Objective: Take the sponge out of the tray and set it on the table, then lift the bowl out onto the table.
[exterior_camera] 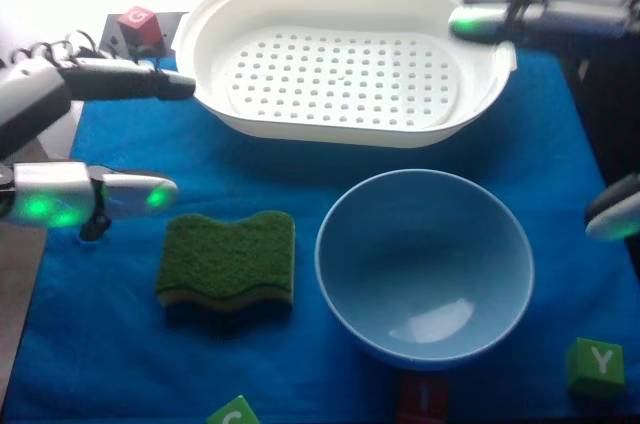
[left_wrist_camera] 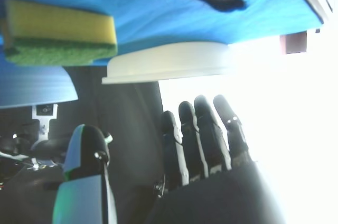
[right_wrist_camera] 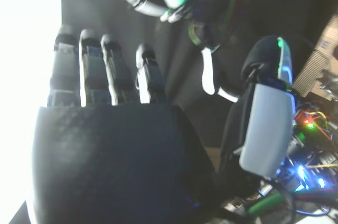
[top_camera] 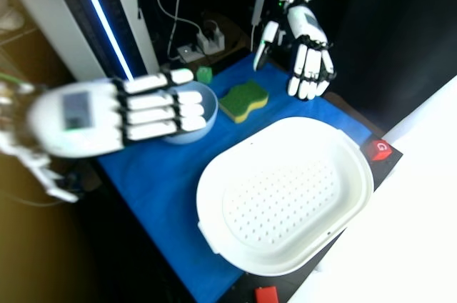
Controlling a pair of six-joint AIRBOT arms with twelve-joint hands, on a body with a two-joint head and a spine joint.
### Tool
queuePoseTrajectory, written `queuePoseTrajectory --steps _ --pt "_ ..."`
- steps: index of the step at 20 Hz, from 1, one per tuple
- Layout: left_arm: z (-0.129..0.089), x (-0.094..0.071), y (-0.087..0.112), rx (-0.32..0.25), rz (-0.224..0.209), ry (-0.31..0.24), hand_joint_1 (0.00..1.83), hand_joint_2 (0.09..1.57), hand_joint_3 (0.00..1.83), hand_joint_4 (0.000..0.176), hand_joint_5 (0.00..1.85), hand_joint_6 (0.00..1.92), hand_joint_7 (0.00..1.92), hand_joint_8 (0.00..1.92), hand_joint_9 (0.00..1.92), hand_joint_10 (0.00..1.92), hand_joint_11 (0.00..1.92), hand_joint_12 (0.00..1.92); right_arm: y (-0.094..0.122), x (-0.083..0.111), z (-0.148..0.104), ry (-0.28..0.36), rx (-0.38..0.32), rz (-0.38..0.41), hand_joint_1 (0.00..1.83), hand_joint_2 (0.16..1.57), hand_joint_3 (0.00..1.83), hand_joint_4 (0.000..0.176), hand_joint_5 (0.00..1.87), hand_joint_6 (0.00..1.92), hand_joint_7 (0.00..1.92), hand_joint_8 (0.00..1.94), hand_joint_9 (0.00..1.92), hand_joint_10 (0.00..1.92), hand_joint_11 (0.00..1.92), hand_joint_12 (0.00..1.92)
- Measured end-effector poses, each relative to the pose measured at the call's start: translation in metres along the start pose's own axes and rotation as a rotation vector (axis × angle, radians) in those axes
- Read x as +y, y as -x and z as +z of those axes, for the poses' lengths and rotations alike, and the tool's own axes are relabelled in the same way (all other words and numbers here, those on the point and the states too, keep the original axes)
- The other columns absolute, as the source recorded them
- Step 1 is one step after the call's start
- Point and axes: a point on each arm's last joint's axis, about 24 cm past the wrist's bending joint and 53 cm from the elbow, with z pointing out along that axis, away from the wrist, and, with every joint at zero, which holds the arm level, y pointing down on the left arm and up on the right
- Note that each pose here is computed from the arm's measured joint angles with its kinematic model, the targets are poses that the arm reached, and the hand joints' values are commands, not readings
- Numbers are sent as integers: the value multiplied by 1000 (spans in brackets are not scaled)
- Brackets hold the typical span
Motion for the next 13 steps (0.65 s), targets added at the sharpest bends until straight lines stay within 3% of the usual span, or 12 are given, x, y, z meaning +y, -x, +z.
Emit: queuePoseTrajectory --steps 2,3,4,5,7,8,9,13 --pt "-8 -5 11 -45 -10 -21 667 975 0 66 345 0 236 0 101 0 0 147 11 -2 -2 -10 -39 15 614 905 21 116 11 4 0 0 0 0 0 0" --pt "-10 -9 16 -65 -12 -35 669 961 0 71 298 0 182 1 52 1 0 49 14 -3 -1 -9 -53 22 588 911 20 124 13 4 0 0 0 0 0 0" --pt "-12 -15 22 -84 -12 -54 666 939 0 97 231 0 110 0 10 0 0 9 16 -5 -1 -12 -63 16 604 913 18 134 24 7 0 0 0 0 0 0" --pt "-14 -20 26 -100 -9 -74 663 933 0 101 194 0 67 0 1 0 0 1 18 -5 -1 -14 -75 10 630 903 10 131 37 11 0 0 0 0 0 0" --pt "-15 -24 32 -125 -11 -92 631 924 0 111 134 0 13 0 0 0 0 0 20 -10 -1 -19 -98 18 658 901 7 151 26 3 0 0 0 0 0 0" --pt "-15 -23 33 -129 -8 -90 631 931 0 94 128 0 2 0 0 0 0 0 20 -15 0 -28 -104 13 576 914 12 158 17 0 0 0 0 0 0 0" --pt "-15 -23 34 -133 -12 -86 631 922 0 104 135 4 3 1 0 0 0 0 23 -21 2 -37 -121 25 527 925 14 175 1 0 0 0 0 0 0 0" --pt "-15 -24 36 -142 -14 -90 681 916 0 118 156 9 11 3 0 0 0 0 27 -25 4 -39 -144 40 434 955 20 171 0 0 0 0 0 0 0 0"
